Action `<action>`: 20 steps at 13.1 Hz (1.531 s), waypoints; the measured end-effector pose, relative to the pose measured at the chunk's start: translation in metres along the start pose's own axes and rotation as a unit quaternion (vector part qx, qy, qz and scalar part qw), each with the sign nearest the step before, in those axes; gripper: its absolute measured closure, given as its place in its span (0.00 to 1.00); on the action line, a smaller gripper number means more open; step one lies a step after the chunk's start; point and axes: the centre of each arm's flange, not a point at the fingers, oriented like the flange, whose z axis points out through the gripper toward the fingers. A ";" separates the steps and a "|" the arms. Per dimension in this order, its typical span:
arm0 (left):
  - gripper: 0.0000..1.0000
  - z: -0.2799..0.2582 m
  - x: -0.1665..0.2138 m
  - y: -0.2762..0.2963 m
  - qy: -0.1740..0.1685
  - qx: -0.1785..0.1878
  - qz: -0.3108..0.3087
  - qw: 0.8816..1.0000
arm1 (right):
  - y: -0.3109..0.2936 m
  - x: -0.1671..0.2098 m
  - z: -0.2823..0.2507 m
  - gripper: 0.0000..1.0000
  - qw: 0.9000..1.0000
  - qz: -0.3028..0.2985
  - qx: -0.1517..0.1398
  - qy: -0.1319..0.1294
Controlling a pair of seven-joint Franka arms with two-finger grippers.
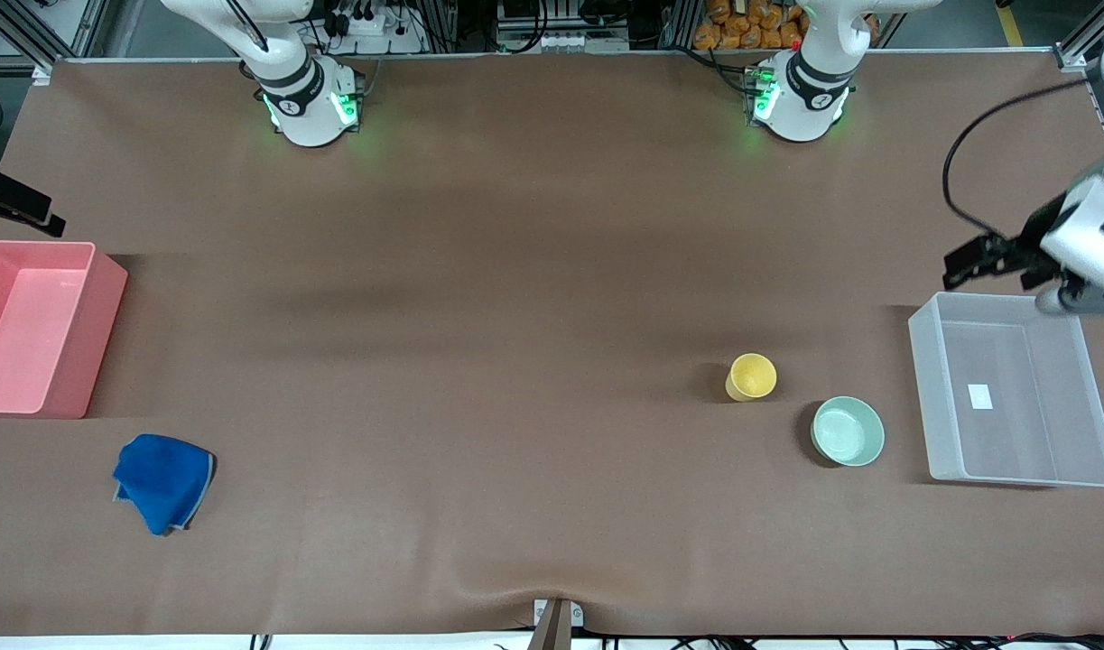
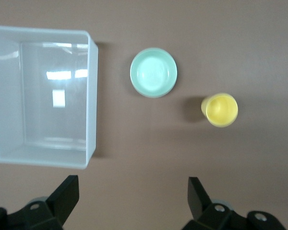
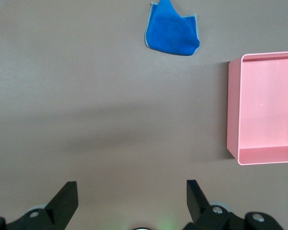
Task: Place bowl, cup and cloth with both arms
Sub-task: 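Move the right gripper toward the blue cloth while the left gripper reaches the green bowl, then grasp the blue cloth with the right gripper while the left gripper grasps the bowl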
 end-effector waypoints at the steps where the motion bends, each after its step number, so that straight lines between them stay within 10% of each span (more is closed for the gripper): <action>1: 0.00 0.021 0.013 -0.003 0.001 -0.001 -0.004 1.000 | 0.001 0.006 0.010 0.00 1.000 0.001 -0.001 -0.010; 8: 0.00 0.151 0.093 -0.016 0.006 -0.003 -0.015 1.000 | 0.032 0.072 0.136 0.00 0.994 0.001 -0.034 -0.106; 15: 0.00 0.251 0.119 -0.015 0.031 -0.005 -0.015 0.999 | 0.024 0.144 0.254 0.00 0.995 -0.049 -0.060 -0.065; 20: 0.23 0.301 0.121 -0.011 0.028 -0.005 -0.013 1.000 | 0.028 0.190 0.329 0.00 0.982 -0.175 -0.074 0.019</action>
